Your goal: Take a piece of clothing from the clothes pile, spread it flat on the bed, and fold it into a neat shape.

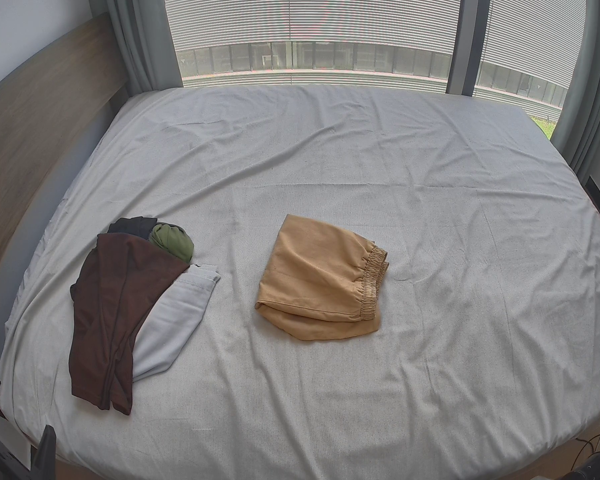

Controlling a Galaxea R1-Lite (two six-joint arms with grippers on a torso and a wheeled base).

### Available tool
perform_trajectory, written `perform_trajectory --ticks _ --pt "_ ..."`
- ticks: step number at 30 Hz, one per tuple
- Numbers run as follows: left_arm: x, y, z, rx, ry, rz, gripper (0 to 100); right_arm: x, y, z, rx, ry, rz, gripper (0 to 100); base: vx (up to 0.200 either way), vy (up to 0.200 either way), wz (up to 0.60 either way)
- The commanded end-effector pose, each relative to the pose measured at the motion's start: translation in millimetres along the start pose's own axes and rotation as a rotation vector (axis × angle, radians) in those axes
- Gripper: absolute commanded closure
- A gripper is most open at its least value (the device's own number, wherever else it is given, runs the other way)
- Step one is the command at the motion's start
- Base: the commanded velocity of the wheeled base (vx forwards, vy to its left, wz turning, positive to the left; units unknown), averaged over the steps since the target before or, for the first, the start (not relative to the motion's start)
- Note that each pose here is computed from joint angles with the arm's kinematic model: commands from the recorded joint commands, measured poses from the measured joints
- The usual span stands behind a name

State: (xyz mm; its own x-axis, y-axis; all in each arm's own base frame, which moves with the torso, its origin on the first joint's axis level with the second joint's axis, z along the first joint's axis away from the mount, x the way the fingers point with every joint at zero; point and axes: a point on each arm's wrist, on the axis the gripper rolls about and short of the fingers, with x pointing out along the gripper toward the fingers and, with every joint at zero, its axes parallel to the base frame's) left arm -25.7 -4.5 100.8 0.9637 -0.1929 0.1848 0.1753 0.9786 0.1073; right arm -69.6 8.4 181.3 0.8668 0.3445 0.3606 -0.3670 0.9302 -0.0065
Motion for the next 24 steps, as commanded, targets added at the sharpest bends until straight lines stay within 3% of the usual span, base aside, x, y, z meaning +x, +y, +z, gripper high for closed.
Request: perform_trajectory --ticks 1,5,6,8,11,18,24 --pt "-0.6 0.1 -6.5 0.001 0.009 0.032 0 -0.2 -1.6 -3.0 -0.028 0.032 -0.064 0 0.000 0.000 0.00" --pt "-0.6 0.7 -7.2 -0.002 0.017 0.058 0 -0.2 -4.4 -8.1 -0.049 0.064 -0.165 0 0.000 0.000 0.00" --pt "-0.6 1.2 -8.3 -0.003 0.030 0.082 0 -1.6 -7.5 -12.6 -0.095 0.092 -0.281 0 0.000 0.000 0.00" --pt "-0.8 1.5 -10.9 -0.007 0.056 0.103 0 -3.9 -10.0 -18.7 -0.146 0.134 -0.373 0 0.000 0.000 0.00" --pt "-1.3 1.8 -16.1 -0.015 0.108 0.134 0 -3.9 -13.7 -33.7 -0.175 0.193 -0.437 0 0.000 0.000 0.00" --pt "-1.9 2.5 -20.7 -0.022 0.153 0.179 0 0.6 -22.2 -82.5 -0.145 0.291 -0.434 0 0.000 0.000 0.00" --pt "-1.9 2.4 -20.8 -0.027 0.154 0.178 0 2.0 -24.7 -105.6 -0.122 0.294 -0.389 0 0.000 0.000 0.00"
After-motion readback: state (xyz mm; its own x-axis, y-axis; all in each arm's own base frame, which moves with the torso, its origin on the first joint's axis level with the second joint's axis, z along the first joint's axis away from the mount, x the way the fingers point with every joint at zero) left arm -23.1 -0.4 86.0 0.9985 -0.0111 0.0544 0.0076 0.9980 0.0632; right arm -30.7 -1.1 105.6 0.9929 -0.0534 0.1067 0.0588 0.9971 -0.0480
